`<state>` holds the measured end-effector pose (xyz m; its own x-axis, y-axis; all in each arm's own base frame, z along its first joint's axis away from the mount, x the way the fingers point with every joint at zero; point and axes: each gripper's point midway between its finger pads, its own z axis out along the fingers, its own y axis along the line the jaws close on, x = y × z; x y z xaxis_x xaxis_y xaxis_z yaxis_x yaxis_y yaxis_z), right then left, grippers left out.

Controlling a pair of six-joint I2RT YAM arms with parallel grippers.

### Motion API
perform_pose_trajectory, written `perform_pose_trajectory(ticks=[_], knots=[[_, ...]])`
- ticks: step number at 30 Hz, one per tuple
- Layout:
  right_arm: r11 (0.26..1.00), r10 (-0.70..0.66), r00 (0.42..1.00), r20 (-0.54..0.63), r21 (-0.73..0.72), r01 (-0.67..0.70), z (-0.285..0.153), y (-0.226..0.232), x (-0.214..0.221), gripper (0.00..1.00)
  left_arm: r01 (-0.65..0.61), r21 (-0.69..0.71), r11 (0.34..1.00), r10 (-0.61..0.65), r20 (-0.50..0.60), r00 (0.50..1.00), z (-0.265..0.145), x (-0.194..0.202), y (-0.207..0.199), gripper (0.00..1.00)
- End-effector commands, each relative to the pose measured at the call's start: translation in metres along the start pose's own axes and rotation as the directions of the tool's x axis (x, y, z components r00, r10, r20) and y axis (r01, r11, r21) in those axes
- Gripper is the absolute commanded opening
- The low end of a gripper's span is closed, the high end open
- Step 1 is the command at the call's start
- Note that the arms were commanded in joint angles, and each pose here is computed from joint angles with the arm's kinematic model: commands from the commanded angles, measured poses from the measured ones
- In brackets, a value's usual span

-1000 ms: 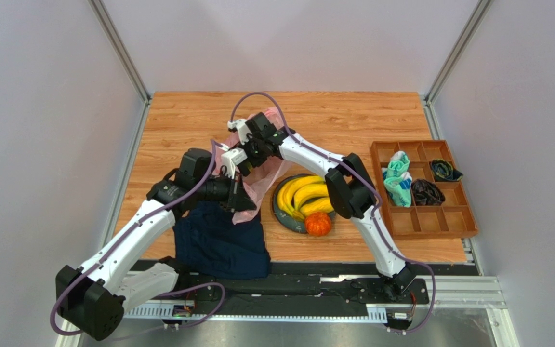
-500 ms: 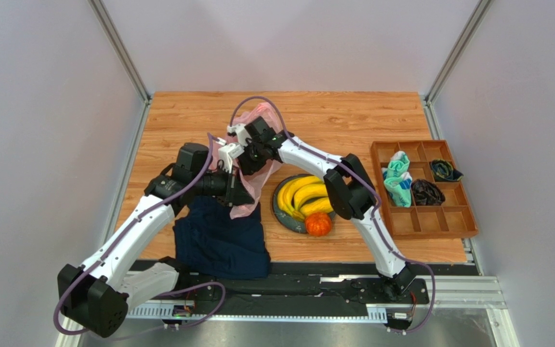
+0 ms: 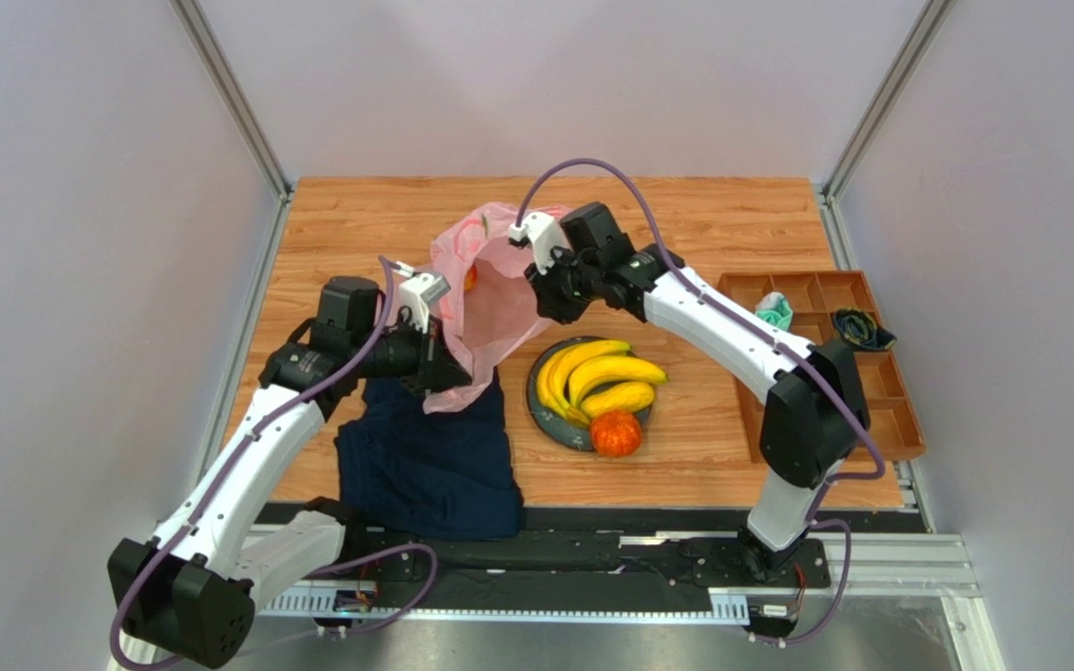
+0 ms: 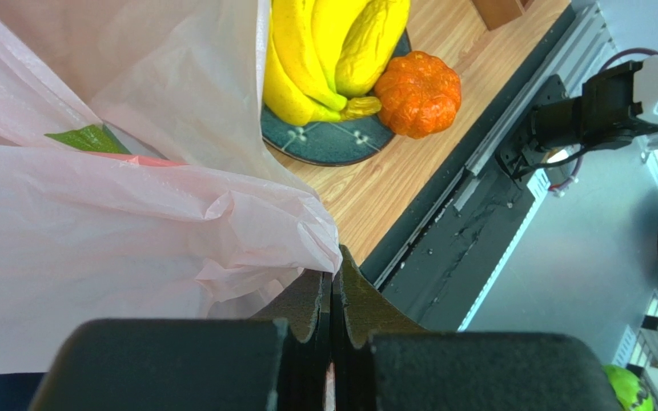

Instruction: Take the fake fruits out of the plastic bag

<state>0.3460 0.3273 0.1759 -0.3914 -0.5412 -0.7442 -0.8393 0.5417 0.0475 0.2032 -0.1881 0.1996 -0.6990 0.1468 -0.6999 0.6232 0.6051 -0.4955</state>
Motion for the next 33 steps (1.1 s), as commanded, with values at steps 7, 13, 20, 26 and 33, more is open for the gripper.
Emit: perform_pose_trajectory(ticks=[7, 13, 20, 26, 33], knots=[[0.993, -0.089, 0.988, 0.123, -0.06, 0.097, -0.049, 0.015, -0.036, 0.28, -0.127, 0.215, 0.968, 0.138, -0.038, 0.99, -0.087, -0.016, -0.093, 0.0], [0.979, -0.074, 0.984, 0.165, -0.176, 0.103, -0.02, 0.054, -0.061, 0.37, 0.016, 0.05, 0.999, -0.007, -0.162, 0.987, -0.082, 0.054, -0.062, 0.0], [0.953, -0.074, 0.996, -0.049, -0.298, 0.056, 0.048, 0.093, 0.004, 0.39, 0.341, -0.325, 0.882, -0.372, -0.036, 0.928, -0.062, 0.056, 0.033, 0.0], [0.979, -0.07, 0.996, -0.052, -0.194, 0.059, 0.068, 0.085, 0.004, 0.52, 0.343, -0.254, 0.904, -0.331, 0.089, 0.939, -0.064, 0.03, 0.029, 0.0], [0.979, -0.186, 0.982, -0.003, -0.082, 0.186, 0.085, 0.065, -0.021, 0.65, 0.297, -0.131, 0.946, -0.287, 0.091, 0.954, -0.058, 0.019, 0.014, 0.0]])
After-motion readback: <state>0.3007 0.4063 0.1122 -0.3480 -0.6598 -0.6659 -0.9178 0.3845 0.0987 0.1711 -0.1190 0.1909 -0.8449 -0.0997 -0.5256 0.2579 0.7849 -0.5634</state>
